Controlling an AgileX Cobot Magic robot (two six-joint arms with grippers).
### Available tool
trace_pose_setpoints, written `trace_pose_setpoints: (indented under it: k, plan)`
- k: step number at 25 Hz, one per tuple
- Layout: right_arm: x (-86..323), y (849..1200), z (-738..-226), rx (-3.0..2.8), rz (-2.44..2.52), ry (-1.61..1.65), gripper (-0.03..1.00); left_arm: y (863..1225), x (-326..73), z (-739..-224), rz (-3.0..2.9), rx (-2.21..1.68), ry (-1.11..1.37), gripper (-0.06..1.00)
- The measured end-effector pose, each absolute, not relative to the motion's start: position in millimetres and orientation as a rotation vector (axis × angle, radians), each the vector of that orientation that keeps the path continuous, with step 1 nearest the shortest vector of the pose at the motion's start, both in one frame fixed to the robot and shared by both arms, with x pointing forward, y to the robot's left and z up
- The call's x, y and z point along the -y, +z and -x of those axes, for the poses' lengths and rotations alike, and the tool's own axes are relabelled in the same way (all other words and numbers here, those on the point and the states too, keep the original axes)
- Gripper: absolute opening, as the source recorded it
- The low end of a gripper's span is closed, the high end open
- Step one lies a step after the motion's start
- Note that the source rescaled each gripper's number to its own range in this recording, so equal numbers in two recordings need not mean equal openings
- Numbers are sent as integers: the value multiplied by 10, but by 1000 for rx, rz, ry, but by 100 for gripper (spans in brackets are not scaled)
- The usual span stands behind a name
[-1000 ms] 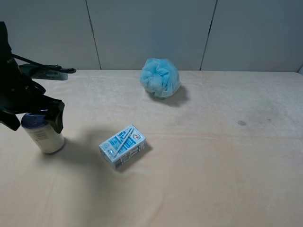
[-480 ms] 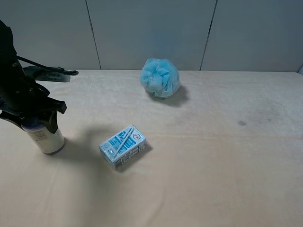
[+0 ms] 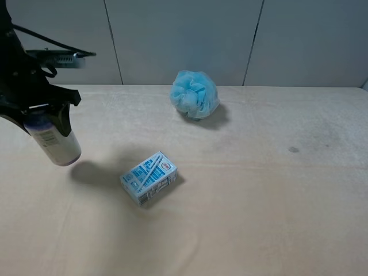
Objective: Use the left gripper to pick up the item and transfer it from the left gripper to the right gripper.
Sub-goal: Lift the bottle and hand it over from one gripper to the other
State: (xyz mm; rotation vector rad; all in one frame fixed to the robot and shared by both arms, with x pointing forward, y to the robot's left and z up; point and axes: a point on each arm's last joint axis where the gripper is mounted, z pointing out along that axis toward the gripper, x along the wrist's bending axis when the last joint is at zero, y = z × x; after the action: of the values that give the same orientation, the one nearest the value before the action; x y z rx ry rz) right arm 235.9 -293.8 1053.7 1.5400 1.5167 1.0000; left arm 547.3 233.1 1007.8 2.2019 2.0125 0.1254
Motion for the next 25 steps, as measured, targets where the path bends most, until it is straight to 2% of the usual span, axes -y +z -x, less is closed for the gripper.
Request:
trace_pose_setpoints:
  k: [4, 8, 16, 25]
  plan:
    - [2938, 10537, -2359, -1517, -1540, 1000, 100, 10349, -2261, -5443, -2103, -1961, 114, 0]
    - [2938, 10537, -2359, -1517, -1540, 1000, 100, 10491, -2030, -5363, -2082, -1863, 59, 0]
    - [2933, 10537, -2359, -1518, -1541, 1007, 100, 10574, -1245, -5160, -2023, -1602, -83, 0]
    - [2808, 10597, -2430, -1699, -1456, 1063, 100, 10548, -809, -5070, -1940, -1413, -302, 0]
